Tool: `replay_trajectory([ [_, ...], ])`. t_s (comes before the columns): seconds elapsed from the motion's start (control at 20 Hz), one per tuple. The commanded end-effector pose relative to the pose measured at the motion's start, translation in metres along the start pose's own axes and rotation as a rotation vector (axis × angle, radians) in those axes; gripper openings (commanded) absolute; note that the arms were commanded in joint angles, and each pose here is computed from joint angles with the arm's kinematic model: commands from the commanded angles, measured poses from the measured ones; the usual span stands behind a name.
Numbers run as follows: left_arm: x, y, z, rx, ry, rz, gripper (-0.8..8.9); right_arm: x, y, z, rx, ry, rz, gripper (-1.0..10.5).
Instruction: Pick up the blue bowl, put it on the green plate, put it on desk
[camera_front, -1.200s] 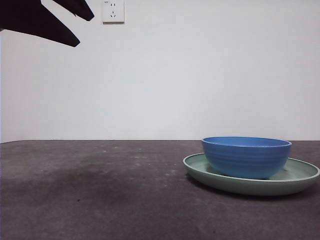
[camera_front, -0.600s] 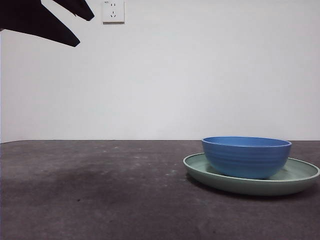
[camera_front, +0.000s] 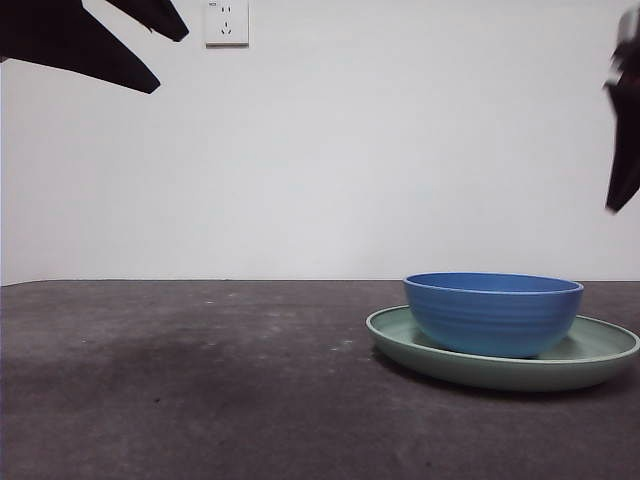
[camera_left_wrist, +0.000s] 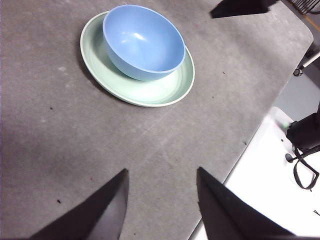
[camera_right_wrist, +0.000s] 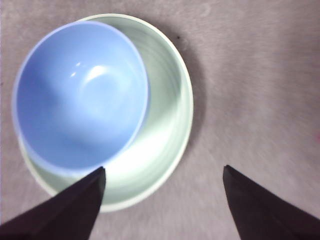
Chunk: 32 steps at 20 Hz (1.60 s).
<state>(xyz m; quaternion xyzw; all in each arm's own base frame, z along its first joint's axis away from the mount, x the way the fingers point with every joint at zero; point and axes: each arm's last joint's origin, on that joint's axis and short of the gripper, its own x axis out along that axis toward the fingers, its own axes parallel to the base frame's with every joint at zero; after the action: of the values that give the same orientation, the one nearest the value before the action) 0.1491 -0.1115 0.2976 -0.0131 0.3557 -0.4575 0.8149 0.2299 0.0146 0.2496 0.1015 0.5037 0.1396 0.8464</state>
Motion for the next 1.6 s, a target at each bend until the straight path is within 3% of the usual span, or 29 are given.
replay_trajectory([
  [0.05, 0.0, -0.001, 0.002, 0.016, -0.007, -0.011, 2.19, 0.021, -0.008, 0.007, 0.023, 0.034, 0.002, 3.1],
  [0.55, 0.0, -0.001, 0.003, 0.016, -0.007, -0.01, 2.19, 0.093, -0.031, 0.014, 0.067, 0.147, 0.047, 2.5],
  [0.75, 0.0, -0.001, 0.002, 0.015, -0.007, -0.01, 2.19, 0.103, -0.035, 0.013, 0.075, 0.162, 0.046, 1.0],
  [0.9, 0.0, -0.001, 0.003, 0.016, -0.007, -0.01, 2.19, 0.103, -0.035, 0.015, 0.07, 0.145, 0.044, 0.0],
  [1.2, 0.0, -0.001, 0.002, 0.014, -0.006, -0.01, 2.19, 0.098, -0.033, 0.017, 0.087, 0.125, 0.058, 0.1],
  [1.6, 0.0, -0.001, 0.002, 0.015, -0.007, -0.01, 2.19, 0.057, -0.013, 0.027, 0.092, -0.032, 0.187, 0.1],
])
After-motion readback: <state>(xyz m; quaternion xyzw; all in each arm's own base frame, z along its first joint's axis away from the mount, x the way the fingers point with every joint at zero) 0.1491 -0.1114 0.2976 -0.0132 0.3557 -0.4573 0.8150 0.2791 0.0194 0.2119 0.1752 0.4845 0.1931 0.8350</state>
